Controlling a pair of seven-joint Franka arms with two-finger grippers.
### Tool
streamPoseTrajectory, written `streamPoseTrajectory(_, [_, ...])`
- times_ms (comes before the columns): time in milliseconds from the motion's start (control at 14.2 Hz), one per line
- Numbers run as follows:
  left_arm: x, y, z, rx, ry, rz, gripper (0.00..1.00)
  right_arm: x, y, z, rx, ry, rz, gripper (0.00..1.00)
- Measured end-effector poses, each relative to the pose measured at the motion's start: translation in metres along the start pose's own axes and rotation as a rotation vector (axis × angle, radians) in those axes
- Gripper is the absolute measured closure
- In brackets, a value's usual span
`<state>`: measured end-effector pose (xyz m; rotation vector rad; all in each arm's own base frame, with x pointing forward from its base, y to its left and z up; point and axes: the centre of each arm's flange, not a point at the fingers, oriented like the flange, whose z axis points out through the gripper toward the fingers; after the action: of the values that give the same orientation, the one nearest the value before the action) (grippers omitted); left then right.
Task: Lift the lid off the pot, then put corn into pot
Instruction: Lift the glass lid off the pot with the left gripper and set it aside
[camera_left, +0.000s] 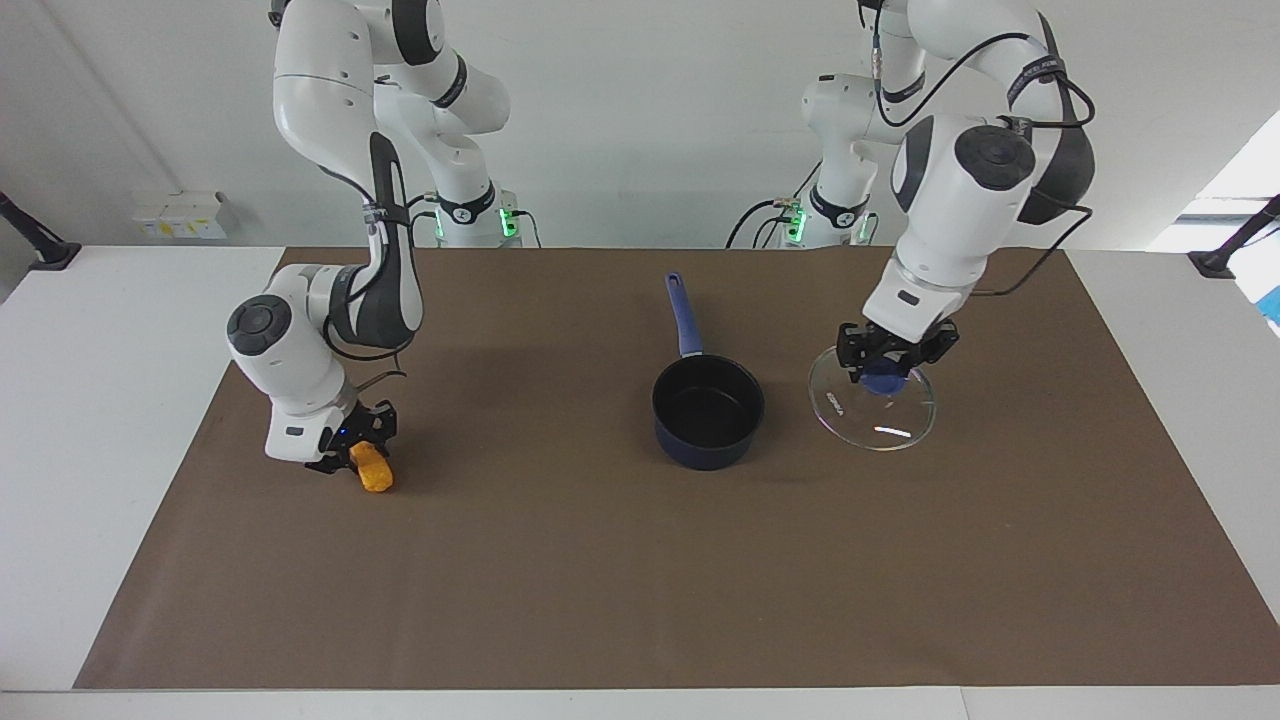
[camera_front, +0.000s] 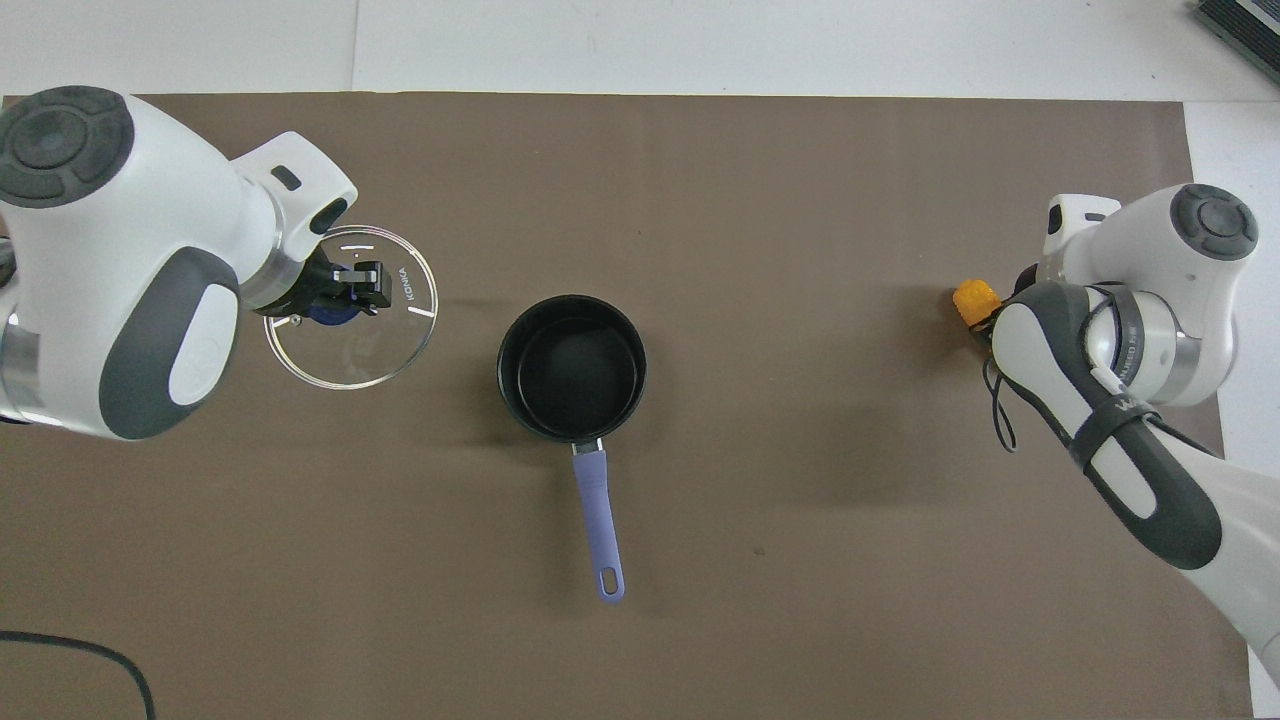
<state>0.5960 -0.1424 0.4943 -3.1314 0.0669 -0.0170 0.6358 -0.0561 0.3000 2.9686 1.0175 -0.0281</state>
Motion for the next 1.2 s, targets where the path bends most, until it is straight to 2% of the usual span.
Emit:
streamPoseTrajectory(141, [0.003,-0.046,0.010,0.000,-0.002,0.041,0.38,0.000,0.000,0.000,0.000,0.001,0.000,0.63])
streamPoseTrajectory(352, [-0.004,-0.116,0.032,0.001,0.029,0.097,0.38,0.003,-0.001,-0.003,-0.003,0.004,0.003,0.63])
streamPoseTrajectory(493, [-0.013,-0.144,0.056,0.003,0.039,0.113,0.38,0.009,-0.001,-0.014,-0.009,0.012,0.036,0.63])
streamPoseTrajectory(775, [-0.033,-0.151,0.114,0.003,0.037,0.119,0.38,0.030,-0.024,-0.064,-0.011,0.023,0.116,0.63])
streamPoseTrajectory(1056, [-0.057,-0.150,0.158,0.001,0.023,0.119,0.38,0.051,-0.066,-0.115,0.013,-0.004,0.244,0.63])
streamPoseTrajectory(1197, [-0.056,-0.150,0.155,0.002,0.029,0.131,0.20,0.062,-0.088,-0.130,0.016,-0.012,0.298,0.63])
